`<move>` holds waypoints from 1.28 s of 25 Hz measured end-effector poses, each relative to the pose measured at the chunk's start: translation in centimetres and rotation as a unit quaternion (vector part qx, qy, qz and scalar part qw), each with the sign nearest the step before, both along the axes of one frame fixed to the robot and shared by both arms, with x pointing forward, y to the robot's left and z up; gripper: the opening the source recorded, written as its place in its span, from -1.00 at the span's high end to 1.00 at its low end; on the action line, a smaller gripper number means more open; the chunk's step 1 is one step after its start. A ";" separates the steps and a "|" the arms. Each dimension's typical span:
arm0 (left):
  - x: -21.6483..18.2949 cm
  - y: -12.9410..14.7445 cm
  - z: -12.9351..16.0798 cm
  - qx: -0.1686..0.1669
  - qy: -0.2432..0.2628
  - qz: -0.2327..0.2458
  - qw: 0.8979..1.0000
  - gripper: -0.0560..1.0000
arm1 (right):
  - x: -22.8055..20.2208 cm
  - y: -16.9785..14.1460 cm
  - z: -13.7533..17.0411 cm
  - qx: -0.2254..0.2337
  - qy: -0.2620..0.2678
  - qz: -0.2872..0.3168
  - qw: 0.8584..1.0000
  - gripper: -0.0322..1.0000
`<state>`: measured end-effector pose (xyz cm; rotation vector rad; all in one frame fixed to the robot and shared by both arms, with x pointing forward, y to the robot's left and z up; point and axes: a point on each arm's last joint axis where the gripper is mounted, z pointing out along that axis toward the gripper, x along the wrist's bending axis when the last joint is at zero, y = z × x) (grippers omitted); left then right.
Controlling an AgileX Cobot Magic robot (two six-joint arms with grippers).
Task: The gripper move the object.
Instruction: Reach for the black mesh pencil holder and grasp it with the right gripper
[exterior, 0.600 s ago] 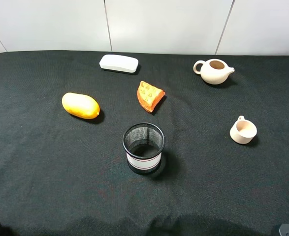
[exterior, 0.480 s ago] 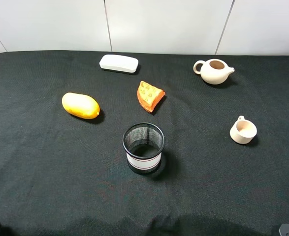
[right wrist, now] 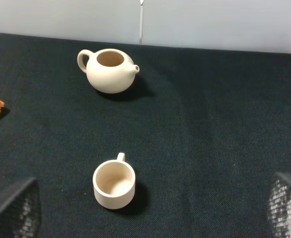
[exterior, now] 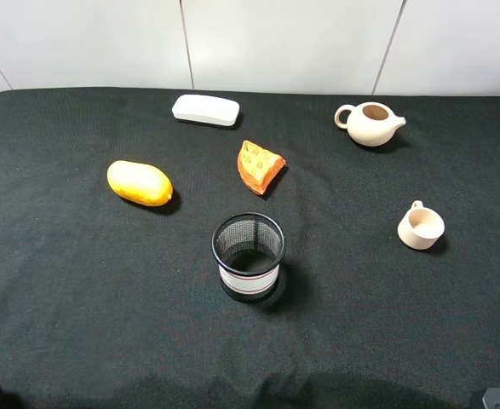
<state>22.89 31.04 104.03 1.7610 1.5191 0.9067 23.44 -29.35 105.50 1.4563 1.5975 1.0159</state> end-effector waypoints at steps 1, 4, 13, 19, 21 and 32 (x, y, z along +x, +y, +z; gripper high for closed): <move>0.0 0.0 0.0 0.000 0.000 0.000 1.000 -0.98 | 0.0 0.0 0.0 0.000 0.000 0.000 1.000 -0.41; 0.0 0.0 0.0 0.000 0.000 0.000 1.000 -0.98 | 0.0 0.0 0.0 0.002 0.000 0.001 1.000 -0.41; 0.0 0.0 0.0 0.000 0.000 0.000 1.000 -0.98 | 0.0 0.3 0.0 0.003 -0.001 0.017 1.000 -0.41; 0.0 0.0 0.0 0.000 0.000 0.000 1.000 -0.98 | 0.0 0.5 0.0 0.002 -0.002 0.029 1.000 -0.41; 0.0 0.0 0.0 0.000 0.000 0.000 1.000 -0.98 | -0.1 0.6 0.1 0.004 -0.003 0.037 0.999 -0.41; 0.0 0.0 0.0 0.000 0.000 0.000 1.000 -0.98 | 2.5 1.6 2.2 -0.008 0.061 0.101 0.993 -0.41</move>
